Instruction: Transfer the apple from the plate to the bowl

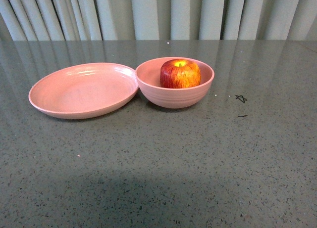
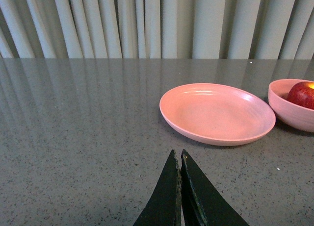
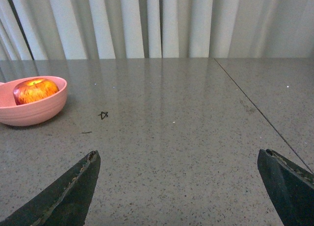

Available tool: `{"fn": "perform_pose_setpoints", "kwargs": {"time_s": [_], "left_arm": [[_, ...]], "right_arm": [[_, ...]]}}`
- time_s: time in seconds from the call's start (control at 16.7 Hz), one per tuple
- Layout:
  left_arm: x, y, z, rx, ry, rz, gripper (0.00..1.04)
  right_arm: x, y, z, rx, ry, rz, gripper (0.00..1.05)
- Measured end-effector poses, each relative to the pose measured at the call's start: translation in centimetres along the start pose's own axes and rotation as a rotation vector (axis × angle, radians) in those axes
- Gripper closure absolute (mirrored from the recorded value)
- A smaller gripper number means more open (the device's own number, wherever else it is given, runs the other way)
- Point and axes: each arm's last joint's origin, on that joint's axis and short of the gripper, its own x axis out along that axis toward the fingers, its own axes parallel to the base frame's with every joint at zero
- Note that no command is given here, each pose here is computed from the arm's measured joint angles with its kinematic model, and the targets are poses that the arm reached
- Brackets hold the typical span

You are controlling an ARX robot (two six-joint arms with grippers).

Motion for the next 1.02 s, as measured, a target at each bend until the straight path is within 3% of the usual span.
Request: {"fn": "perform_pose_setpoints", "kwargs": {"time_s": [0.3, 0.36, 0.48, 0.9, 1.02], "left_arm": [[-0.6, 0.0, -0.6, 0.000, -0.019, 0.000, 1.04], [-1.1, 0.0, -1.2, 0.000, 0.036, -0.002, 1.04], [-1.6, 0.0, -0.7, 0.000, -0.019, 0.002, 1.04], [-1.6, 0.0, -0.9, 0.000, -0.003, 0.000, 1.04], [-1.6, 0.0, -0.9, -0.002, -0.003, 0.000, 0.82]], "right_arm": [[0.0, 0.0, 0.0, 0.000, 0.000, 0.000, 0.07], [0.0, 0.0, 0.0, 0.000, 0.000, 0.000, 0.07], [0.0, 0.0, 0.0, 0.000, 0.000, 0.001, 0.07], [0.0, 0.0, 0.0, 0.000, 0.000, 0.000, 0.07], [0.0, 0.0, 0.0, 0.000, 0.000, 0.000, 0.07]]}}
